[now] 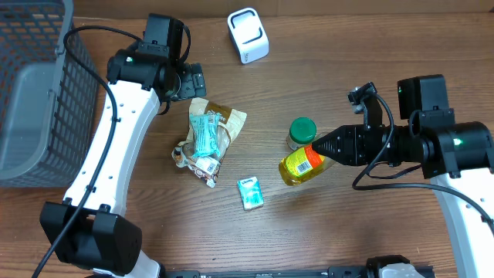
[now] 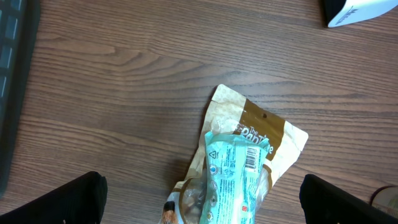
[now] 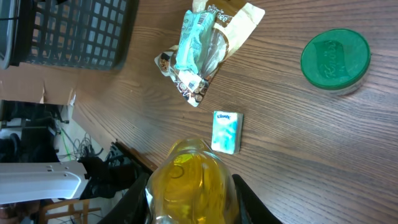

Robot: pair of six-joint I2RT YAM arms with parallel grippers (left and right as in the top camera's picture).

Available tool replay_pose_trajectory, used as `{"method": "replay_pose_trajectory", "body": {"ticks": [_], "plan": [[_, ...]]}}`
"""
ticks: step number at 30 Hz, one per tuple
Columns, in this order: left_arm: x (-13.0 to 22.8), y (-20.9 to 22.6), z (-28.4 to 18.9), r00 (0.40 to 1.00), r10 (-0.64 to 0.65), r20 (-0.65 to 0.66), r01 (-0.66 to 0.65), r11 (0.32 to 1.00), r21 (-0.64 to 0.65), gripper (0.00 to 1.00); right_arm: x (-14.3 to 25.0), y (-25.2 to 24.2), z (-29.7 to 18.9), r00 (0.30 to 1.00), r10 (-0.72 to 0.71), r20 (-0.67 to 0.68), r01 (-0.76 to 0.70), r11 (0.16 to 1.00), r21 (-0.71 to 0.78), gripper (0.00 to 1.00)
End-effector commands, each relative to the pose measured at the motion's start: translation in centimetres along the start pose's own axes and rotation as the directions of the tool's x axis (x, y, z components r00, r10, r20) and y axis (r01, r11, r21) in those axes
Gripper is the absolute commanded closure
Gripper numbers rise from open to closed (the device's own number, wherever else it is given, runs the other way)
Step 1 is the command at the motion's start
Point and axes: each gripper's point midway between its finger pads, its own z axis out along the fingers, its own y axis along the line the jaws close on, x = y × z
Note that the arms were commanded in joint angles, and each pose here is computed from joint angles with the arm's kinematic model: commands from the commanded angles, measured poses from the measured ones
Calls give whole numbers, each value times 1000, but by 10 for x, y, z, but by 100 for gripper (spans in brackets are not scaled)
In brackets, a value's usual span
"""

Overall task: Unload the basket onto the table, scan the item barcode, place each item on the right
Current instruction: 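Hold the yellow bottle raised beside the green-capped tub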

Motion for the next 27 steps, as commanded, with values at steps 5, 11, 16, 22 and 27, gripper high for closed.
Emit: {"method": "replay_pose_trajectory", "body": {"ticks": [5, 11, 16, 22, 27], "plan": [[-6, -2, -9, 999, 16, 30, -16, 1000, 4, 0, -1, 1, -3, 1000, -13, 14, 13, 1000, -2, 96], [-6, -2, -9, 999, 16, 30, -16, 1000, 4, 0, -1, 0, -3, 1000, -13, 14, 13, 1000, 0, 96], [-6, -2, -9, 999, 16, 30, -16, 1000, 4, 0, -1, 0, -3, 1000, -13, 14, 13, 1000, 0, 96], [-6, -2, -9, 999, 16, 30, -16, 1000, 4, 0, 0, 1, -3, 1000, -12, 14, 12, 1000, -1, 96], [-6, -2, -9, 999, 16, 30, -16, 1000, 4, 0, 1, 0, -3, 1000, -8, 8, 8, 1000, 0, 96]]}}
